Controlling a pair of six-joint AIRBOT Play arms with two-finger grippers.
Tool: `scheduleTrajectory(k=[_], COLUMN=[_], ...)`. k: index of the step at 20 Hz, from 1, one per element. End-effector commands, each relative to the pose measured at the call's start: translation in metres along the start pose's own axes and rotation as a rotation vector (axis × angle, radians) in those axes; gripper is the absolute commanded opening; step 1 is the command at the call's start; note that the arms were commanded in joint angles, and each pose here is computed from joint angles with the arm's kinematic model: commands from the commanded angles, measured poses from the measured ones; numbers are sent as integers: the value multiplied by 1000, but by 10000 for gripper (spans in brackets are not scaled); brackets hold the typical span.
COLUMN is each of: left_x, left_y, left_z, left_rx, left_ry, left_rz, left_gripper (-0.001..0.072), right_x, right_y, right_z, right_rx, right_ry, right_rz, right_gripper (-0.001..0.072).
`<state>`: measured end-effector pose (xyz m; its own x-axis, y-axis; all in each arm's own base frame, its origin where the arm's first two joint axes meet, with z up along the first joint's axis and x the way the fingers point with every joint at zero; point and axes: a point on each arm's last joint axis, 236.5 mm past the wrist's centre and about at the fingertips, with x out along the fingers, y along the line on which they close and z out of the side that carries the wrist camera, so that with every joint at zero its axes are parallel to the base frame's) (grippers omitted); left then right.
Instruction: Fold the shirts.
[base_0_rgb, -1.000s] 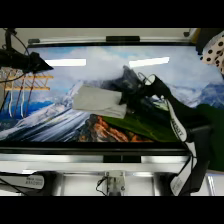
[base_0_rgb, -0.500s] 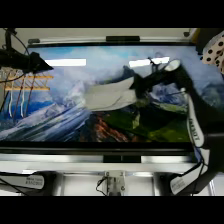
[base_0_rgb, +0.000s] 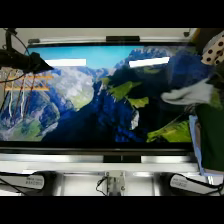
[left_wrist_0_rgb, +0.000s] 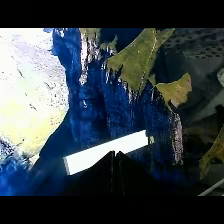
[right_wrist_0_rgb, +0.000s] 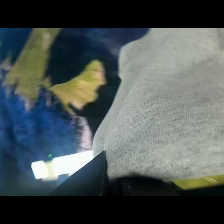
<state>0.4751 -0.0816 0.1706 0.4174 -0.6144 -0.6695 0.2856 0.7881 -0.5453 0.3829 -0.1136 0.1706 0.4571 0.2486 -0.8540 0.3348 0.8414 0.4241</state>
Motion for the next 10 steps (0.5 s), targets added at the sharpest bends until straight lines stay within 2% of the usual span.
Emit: scheduleTrajectory(k=[1, 10], left_x=[1, 1], left_y=[-1, -1], left_z=[-3, -3], left_rx=[2, 2], left_ry=[14, 14], left_rz=[-4, -4], left_gripper=[38, 38], right_x=[-60, -108], right_y=[-80, -165], right_z=[-19, -40], right_rx=[177, 481], right_ry=[-48, -136], right_rz=[-152, -250], right_gripper=[75, 75])
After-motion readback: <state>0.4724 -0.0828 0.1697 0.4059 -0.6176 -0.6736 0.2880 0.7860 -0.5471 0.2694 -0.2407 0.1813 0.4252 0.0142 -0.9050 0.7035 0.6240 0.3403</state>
